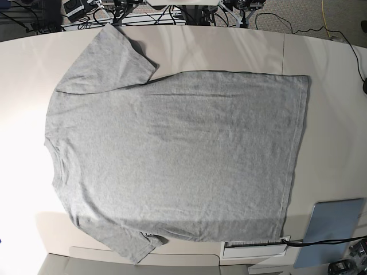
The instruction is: Fold the T-shirt properly
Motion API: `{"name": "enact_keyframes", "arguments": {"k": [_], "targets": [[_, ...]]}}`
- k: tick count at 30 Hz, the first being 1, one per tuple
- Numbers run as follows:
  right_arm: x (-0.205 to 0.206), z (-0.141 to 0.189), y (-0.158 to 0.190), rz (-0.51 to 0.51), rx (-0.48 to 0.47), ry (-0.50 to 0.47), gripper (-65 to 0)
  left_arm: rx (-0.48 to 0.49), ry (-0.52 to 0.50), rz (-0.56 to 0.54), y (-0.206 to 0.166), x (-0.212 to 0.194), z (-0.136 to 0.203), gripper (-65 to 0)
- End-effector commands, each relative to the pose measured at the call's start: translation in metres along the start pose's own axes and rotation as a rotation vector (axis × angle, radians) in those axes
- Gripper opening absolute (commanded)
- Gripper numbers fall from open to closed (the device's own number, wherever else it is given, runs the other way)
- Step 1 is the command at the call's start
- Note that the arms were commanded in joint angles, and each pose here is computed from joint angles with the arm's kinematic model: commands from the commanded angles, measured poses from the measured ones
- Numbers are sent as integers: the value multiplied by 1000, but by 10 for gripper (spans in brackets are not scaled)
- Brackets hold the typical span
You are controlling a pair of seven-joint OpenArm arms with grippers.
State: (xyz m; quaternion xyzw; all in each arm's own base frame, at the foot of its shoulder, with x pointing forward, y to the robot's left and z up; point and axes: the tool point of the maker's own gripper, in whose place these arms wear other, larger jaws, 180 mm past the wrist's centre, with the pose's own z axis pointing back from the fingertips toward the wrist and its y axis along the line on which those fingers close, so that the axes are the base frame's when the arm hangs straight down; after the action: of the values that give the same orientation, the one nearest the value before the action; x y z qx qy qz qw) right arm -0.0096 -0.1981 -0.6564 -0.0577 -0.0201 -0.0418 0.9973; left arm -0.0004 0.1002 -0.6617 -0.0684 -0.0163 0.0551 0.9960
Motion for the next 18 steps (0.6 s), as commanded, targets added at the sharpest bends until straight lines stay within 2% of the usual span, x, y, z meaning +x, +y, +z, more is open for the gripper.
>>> {"name": "enact_keyframes", "arguments": {"k": [1,18], "targets": [[-2,0,-5,2,-10,1,-493,-5,10,5,-2,-4,0,-403],[0,0,-5,2,-10,-5,-493,-5,9,5,-2,-3,0,-403]]}}
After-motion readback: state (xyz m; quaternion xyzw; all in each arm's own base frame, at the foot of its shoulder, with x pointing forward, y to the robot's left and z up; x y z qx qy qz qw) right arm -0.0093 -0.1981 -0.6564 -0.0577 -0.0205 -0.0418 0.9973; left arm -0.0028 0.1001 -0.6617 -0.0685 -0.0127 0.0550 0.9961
